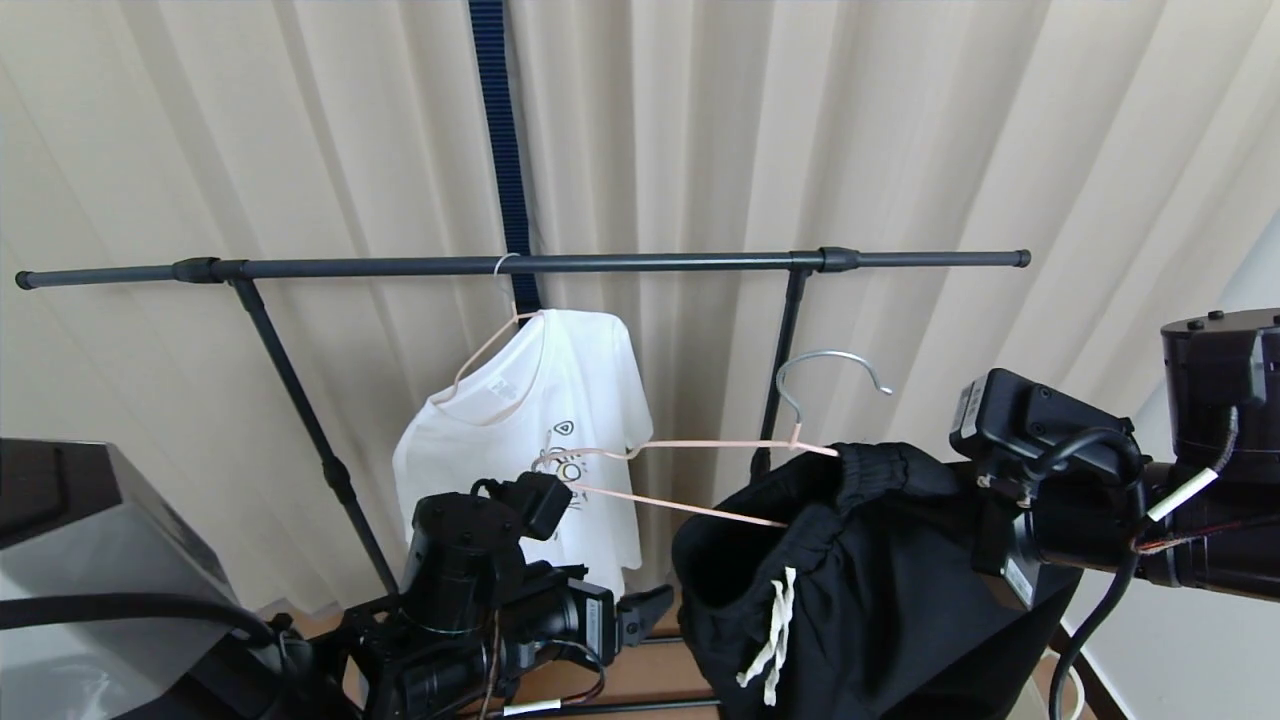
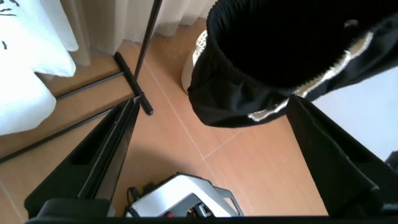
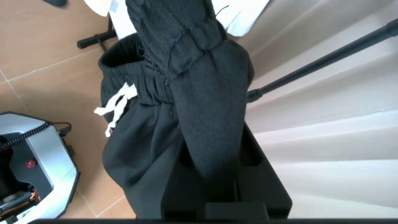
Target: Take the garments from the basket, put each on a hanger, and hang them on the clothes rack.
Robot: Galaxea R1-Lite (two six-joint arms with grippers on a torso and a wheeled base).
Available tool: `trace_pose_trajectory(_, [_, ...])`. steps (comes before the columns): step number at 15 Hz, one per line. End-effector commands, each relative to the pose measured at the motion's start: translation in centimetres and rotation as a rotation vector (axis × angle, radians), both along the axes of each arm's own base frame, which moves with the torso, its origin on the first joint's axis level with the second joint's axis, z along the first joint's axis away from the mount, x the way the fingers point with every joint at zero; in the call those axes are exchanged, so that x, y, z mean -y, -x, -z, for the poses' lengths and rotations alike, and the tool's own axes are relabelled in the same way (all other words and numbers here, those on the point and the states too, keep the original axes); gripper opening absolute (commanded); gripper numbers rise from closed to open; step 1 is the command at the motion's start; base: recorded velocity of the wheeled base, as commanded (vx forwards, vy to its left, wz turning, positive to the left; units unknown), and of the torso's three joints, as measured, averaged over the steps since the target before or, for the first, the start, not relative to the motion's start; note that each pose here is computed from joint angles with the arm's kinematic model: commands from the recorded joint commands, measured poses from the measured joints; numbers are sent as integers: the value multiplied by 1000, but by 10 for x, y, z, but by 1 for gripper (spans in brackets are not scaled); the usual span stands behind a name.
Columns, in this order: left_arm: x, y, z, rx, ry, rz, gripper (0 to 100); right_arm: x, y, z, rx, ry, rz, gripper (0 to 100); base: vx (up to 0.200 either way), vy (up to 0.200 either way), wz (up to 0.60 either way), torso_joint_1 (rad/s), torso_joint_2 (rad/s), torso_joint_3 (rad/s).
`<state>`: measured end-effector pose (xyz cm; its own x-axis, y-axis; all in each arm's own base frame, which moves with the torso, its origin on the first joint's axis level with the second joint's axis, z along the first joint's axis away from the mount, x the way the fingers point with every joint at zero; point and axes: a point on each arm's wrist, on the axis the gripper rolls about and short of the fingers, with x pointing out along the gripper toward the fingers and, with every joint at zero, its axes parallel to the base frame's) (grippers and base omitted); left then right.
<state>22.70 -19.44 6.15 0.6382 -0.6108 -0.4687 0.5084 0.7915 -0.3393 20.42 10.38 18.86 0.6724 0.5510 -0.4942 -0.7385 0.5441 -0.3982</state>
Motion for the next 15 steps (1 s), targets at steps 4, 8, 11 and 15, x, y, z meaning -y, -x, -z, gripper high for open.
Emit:
trace_pose_trajectory(4, [24,-19,12,6,3,-4,100,3,8,-6,24,-13,-6,0,0,0,0,0,0,0])
trace_pose_trajectory(8, [29,-25,14,0,13,-12,100,-2,13,-5,24,-13,-33,0,0,0,0,0,0,0])
trace_pose_trajectory(11, [40,-25,23,-8,4,9,100,-3,17,-7,33,-19,-45,0,0,0,0,0,0,0])
trace_pose_trajectory(15, [44,-24,27,3,-23,-12,0,-2,18,-9,38,-22,-42,0,0,0,0,0,0,0])
